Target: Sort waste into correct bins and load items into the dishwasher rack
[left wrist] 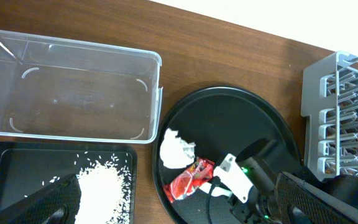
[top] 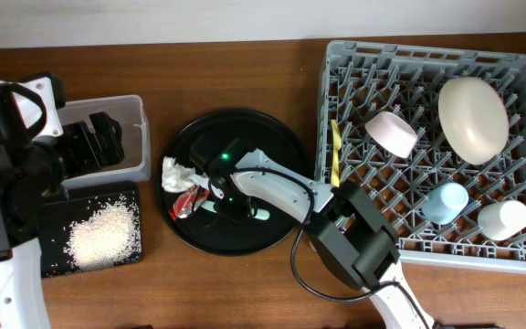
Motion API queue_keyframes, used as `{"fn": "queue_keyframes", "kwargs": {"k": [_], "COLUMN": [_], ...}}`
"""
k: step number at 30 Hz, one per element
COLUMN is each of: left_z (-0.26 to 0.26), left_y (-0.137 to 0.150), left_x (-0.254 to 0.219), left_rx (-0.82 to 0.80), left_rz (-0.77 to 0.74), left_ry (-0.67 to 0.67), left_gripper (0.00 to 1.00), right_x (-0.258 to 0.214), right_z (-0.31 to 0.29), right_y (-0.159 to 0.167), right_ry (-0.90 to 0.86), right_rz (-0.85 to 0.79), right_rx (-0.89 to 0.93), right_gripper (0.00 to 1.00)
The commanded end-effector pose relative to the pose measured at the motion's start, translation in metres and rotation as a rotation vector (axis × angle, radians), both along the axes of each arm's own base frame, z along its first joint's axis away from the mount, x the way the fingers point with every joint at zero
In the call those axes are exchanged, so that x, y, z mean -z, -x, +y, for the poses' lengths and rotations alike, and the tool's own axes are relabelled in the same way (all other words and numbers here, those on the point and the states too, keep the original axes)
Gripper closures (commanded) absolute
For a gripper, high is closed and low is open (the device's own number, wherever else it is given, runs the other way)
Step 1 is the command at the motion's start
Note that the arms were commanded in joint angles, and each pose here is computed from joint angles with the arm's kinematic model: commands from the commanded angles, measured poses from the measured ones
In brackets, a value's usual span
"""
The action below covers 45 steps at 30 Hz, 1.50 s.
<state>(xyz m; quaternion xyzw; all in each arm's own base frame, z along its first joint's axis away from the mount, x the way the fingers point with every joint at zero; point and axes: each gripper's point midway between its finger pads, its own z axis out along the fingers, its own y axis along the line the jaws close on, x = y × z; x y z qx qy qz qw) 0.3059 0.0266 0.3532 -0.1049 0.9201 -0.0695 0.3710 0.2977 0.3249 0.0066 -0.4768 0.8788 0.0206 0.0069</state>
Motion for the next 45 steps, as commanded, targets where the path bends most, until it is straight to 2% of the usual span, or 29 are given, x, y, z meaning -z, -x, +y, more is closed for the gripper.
{"fn": "queue_keyframes", "kwargs": {"k": [1, 4, 9, 11, 12, 14, 16, 23, 29, 35, 37, 39, 42, 45], "left_z": [0.000, 0.000, 0.001, 0.000, 0.000, 0.000, 0.000, 0.000, 0.000, 0.000, 0.000, 0.000, 0.000, 0.000], "left_y": [0.001, 0.001, 0.001, 0.001, 0.001, 0.001, 0.001, 0.001, 0.001, 0.001, 0.001, 0.001, 0.001, 0.001], "left_x": [-0.005, -0.005, -0.005, -0.005, -0.005, -0.005, -0.005, -0.005, -0.005, -0.005, -0.005, -0.005, -0.005, -0.005], "left_rx": [0.004, 0.004, 0.004, 0.004, 0.004, 0.004, 0.004, 0.004, 0.004, 0.004, 0.004, 0.004, 0.004, 0.004], "left_rz": [-0.015, -0.015, -0.015, -0.015, -0.015, -0.015, -0.015, -0.015, -0.015, -0.015, -0.015, -0.015, -0.015, -0.015], "left_ry": [-0.006, -0.006, -0.007, -0.006, -0.006, -0.006, -0.006, -0.006, -0.006, -0.006, -0.006, -0.006, -0.006, -0.006], "left_gripper": [0.01, 0.01, 0.01, 0.00, 0.01, 0.01, 0.01, 0.01, 0.01, 0.01, 0.01, 0.01, 0.01, 0.01], "right_x": [-0.053, -0.084, -0.146, -0.162, -0.162, -0.152, -0.133, -0.050, -0.011, 0.003, 0.004, 0.005, 0.004, 0.004], "right_z": [0.000, -0.004, -0.029, -0.036, -0.033, -0.024, -0.023, 0.004, 0.006, 0.004, 0.006, 0.009, 0.008, 0.001], "right_y": [-0.011, -0.019, -0.041, -0.044, -0.041, -0.025, -0.017, 0.025, 0.027, 0.025, 0.024, 0.022, 0.020, 0.017], "right_ry": [-0.053, -0.075, -0.122, -0.174, -0.201, -0.243, -0.211, -0.099, -0.026, -0.022, -0.032, -0.040, -0.036, 0.004], "right_rz": [-0.114, -0.194, -0.352, -0.350, -0.317, -0.218, -0.168, -0.001, 0.022, 0.028, 0.023, 0.013, 0.005, -0.009], "right_rx": [0.040, 0.055, 0.179, 0.202, 0.162, 0.001, -0.081, -0.282, -0.303, -0.288, -0.284, -0.260, -0.245, -0.216], "right_gripper": [0.71, 0.70, 0.69, 0.53, 0.51, 0.46, 0.45, 0.40, 0.37, 0.36, 0.40, 0.54, 0.69, 0.75]}}
